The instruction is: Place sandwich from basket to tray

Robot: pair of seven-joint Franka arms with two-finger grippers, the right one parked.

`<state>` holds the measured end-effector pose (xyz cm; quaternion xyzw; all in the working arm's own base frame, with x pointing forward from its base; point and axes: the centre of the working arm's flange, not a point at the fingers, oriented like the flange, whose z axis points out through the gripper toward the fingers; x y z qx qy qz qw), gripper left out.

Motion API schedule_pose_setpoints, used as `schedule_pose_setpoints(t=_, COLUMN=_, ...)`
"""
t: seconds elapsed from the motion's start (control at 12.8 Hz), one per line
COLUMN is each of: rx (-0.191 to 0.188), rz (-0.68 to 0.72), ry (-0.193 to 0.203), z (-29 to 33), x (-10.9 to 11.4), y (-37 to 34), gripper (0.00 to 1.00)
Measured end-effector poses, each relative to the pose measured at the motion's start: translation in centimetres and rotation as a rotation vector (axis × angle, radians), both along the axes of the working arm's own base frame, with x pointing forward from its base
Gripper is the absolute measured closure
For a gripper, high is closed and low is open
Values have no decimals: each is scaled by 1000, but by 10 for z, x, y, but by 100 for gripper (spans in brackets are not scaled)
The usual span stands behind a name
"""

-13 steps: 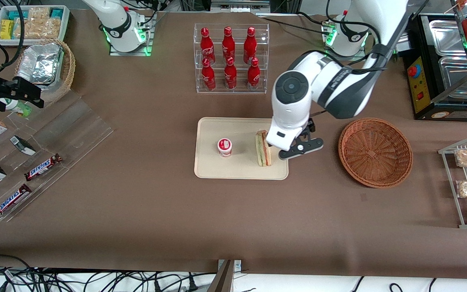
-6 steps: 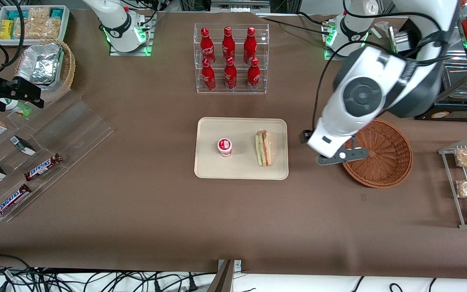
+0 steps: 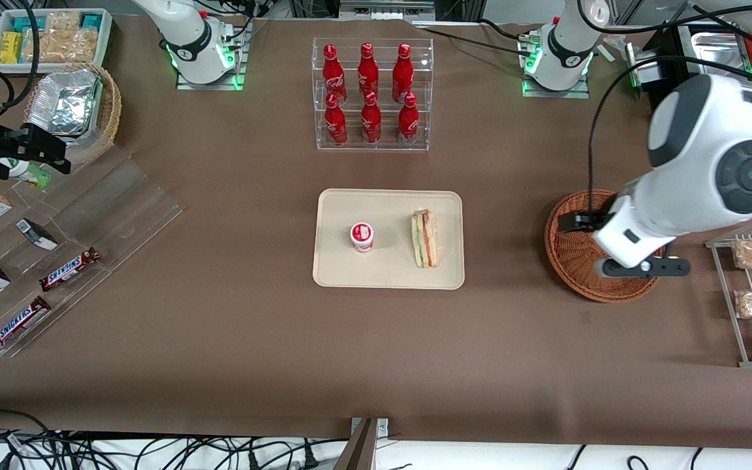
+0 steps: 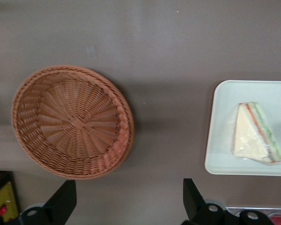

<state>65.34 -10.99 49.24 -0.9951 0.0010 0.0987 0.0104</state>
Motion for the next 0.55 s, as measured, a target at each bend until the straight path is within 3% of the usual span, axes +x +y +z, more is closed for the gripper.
schedule_pose_setpoints(t=0.55, rx=-21, rz=-76, ry=49, z=-16, x=4, y=50, gripper=0)
